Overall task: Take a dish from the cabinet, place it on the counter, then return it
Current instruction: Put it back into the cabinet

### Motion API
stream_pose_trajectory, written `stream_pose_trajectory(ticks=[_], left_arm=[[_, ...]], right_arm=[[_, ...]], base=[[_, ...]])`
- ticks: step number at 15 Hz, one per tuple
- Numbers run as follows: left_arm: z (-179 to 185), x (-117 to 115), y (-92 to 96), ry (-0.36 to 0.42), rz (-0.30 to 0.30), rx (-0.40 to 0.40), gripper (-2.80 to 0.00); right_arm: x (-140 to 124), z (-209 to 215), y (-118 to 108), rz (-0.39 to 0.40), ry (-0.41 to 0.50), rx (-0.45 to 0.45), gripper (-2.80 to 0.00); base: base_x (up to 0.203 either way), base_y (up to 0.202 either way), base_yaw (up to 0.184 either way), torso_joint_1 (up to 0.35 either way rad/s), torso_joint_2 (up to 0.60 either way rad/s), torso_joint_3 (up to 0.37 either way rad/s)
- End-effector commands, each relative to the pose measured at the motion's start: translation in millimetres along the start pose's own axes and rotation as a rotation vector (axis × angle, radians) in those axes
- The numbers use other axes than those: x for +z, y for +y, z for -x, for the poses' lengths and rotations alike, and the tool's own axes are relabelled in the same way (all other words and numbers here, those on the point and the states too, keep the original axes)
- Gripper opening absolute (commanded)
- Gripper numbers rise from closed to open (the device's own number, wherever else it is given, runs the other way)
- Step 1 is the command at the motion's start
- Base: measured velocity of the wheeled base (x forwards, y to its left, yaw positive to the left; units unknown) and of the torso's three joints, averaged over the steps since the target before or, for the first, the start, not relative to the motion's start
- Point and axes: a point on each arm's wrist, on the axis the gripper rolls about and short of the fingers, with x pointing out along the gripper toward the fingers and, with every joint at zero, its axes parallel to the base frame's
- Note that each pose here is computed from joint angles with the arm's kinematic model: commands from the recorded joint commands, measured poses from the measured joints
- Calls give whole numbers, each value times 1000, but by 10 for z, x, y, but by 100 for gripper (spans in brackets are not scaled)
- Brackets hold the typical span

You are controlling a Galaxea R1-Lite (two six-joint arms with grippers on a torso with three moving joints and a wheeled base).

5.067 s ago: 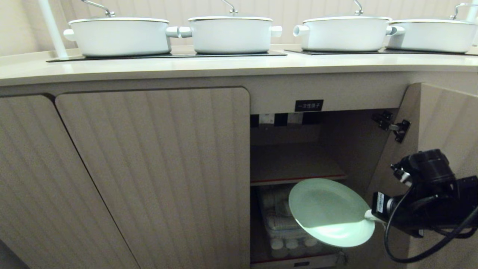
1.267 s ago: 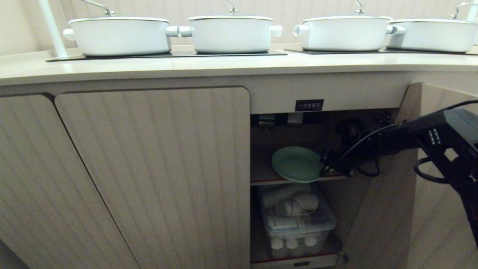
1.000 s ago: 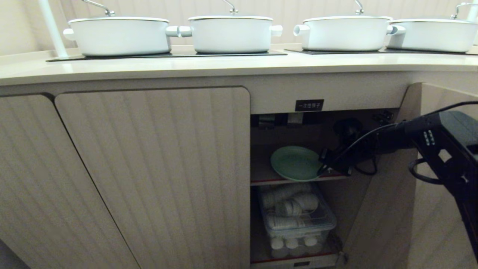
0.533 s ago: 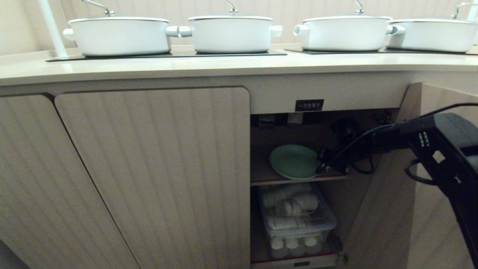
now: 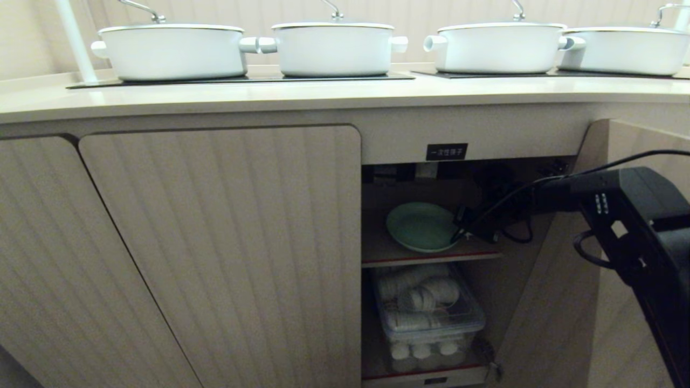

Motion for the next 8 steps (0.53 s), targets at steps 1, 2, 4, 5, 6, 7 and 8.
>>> stream_pose_trajectory(ticks=[1,2,4,5,6,7,8], left_arm=[[0,0,0,-1,0,0,-280],[0,0,0,-1,0,-1,-280],[0,0,0,-1,0,0,-280],[0,0,0,-1,0,0,-280],[0,0,0,-1,0,0,-280],[0,0,0,-1,0,0,-280],[0,0,0,-1,0,-1,-280]], right_arm=[[-21,-57,-17,-4,9,-4,-280],[-26,-70,-22,-4,10,-5,-280],[-31,-98,-29,-2,10,-5,-280],[-35,-106,-32,-2,11,-6,-280],[-42,-118,-38,-3,14,-7,-280],[-52,-133,-37,0,16,-7,-280],[-61,-144,-35,1,18,-7,-280]], base=[[0,0,0,0,0,0],[0,0,0,0,0,0],[0,0,0,0,0,0],[0,0,0,0,0,0],[0,0,0,0,0,0],[0,0,0,0,0,0],[0,0,0,0,0,0]])
